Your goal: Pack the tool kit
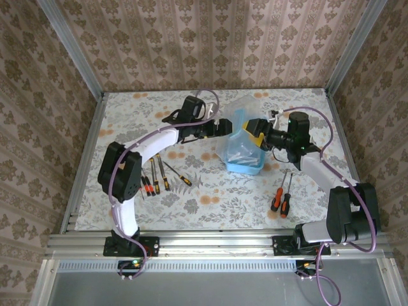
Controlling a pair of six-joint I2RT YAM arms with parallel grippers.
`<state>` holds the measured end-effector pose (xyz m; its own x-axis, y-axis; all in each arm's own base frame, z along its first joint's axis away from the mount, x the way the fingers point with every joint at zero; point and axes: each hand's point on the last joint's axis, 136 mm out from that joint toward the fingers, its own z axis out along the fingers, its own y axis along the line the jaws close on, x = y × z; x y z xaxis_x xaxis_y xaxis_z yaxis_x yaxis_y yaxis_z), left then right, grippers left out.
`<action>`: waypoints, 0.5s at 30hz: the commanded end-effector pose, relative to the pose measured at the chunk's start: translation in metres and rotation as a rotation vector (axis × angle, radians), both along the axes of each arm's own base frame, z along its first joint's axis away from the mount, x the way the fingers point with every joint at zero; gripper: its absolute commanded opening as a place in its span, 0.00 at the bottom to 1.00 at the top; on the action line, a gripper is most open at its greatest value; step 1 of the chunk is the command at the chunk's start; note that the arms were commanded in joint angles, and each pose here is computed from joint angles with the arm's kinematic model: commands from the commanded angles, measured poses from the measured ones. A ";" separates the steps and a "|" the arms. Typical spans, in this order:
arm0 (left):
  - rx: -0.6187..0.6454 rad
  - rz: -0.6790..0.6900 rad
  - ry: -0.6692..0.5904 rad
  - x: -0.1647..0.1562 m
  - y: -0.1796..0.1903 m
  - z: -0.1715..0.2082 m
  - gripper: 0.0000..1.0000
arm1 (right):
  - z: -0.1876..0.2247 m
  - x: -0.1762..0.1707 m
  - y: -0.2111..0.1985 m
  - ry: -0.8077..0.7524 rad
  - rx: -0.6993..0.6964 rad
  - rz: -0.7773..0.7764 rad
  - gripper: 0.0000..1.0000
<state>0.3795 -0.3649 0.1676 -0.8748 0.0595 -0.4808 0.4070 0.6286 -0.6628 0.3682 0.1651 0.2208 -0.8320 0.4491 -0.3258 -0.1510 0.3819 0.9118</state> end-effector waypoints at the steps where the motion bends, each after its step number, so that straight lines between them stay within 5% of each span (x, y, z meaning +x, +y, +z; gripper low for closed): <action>1: -0.005 -0.009 -0.053 -0.006 0.015 0.022 1.00 | 0.017 0.003 0.006 -0.040 0.002 0.027 0.89; 15: 0.295 0.172 -0.080 -0.020 0.107 -0.016 1.00 | 0.028 0.008 0.041 -0.056 -0.066 0.091 0.87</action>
